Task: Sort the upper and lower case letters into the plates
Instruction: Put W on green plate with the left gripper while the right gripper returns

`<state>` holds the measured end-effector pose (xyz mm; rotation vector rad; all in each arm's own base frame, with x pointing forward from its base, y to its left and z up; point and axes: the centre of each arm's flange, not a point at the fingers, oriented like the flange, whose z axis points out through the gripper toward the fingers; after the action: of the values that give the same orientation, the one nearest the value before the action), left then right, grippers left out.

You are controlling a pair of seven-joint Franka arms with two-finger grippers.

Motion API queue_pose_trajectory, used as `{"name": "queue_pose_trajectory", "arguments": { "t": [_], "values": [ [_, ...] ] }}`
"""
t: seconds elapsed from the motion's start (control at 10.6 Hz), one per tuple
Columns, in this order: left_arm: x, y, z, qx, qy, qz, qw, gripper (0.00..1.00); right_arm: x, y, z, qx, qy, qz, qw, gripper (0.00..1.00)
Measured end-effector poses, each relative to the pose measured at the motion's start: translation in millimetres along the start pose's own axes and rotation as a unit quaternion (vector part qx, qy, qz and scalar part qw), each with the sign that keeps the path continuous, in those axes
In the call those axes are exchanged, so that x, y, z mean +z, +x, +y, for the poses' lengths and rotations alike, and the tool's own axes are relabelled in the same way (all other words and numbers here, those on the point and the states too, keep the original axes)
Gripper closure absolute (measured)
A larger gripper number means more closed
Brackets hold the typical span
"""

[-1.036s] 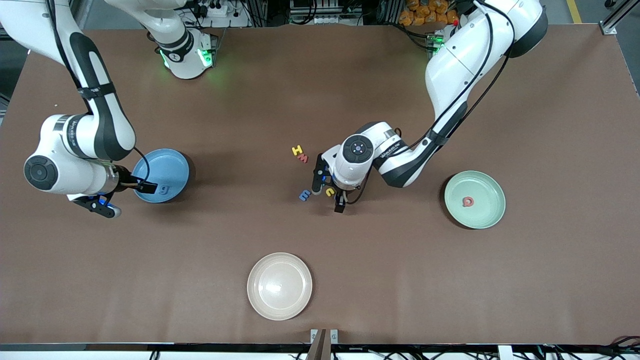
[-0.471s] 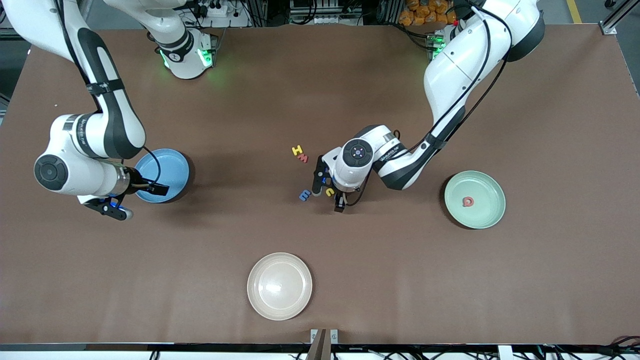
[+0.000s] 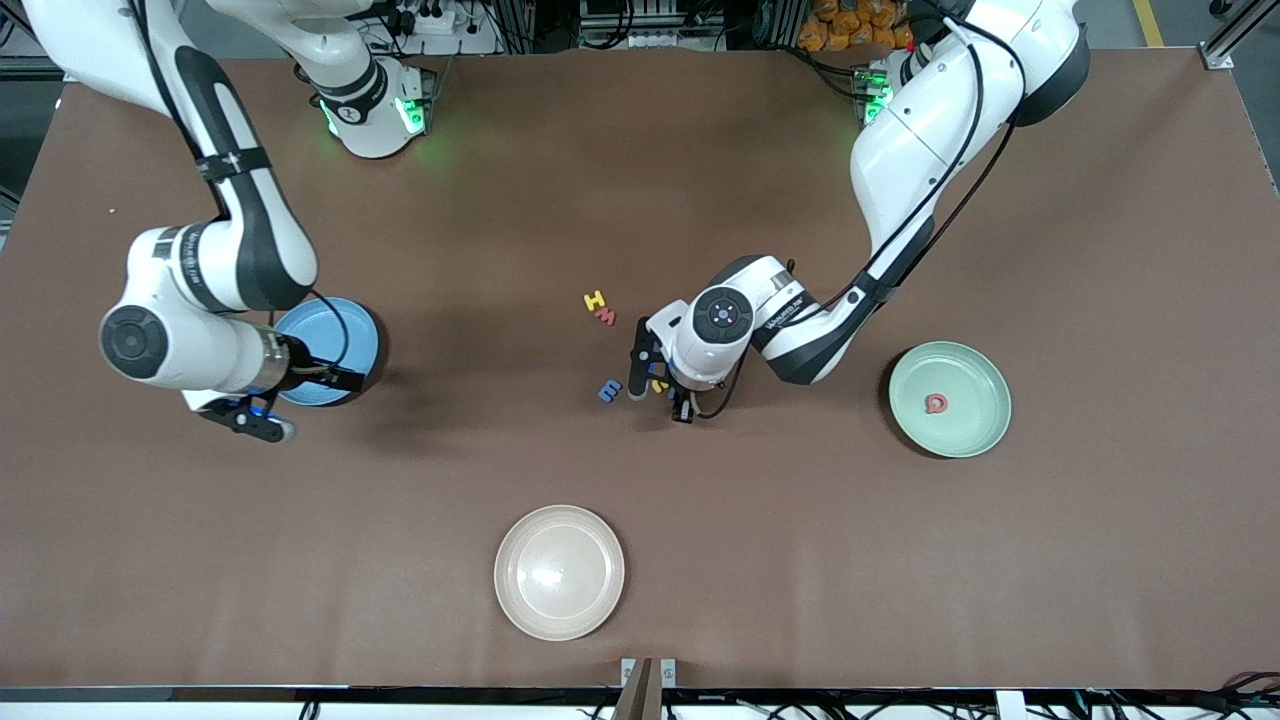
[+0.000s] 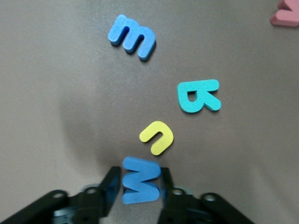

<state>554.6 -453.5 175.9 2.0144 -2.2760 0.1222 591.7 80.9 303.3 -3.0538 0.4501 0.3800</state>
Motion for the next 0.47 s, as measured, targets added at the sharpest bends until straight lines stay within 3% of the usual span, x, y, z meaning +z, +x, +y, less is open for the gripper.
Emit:
{"name": "queue_pose_trajectory", "arguments": {
  "t": [0.47],
  "values": [
    [-1,-4,-4,-0.018,-0.007,0.009,1.0,0.66,11,-55,-99,-0.067,0.002,-0.005,0.998,0.0]
  ]
}}
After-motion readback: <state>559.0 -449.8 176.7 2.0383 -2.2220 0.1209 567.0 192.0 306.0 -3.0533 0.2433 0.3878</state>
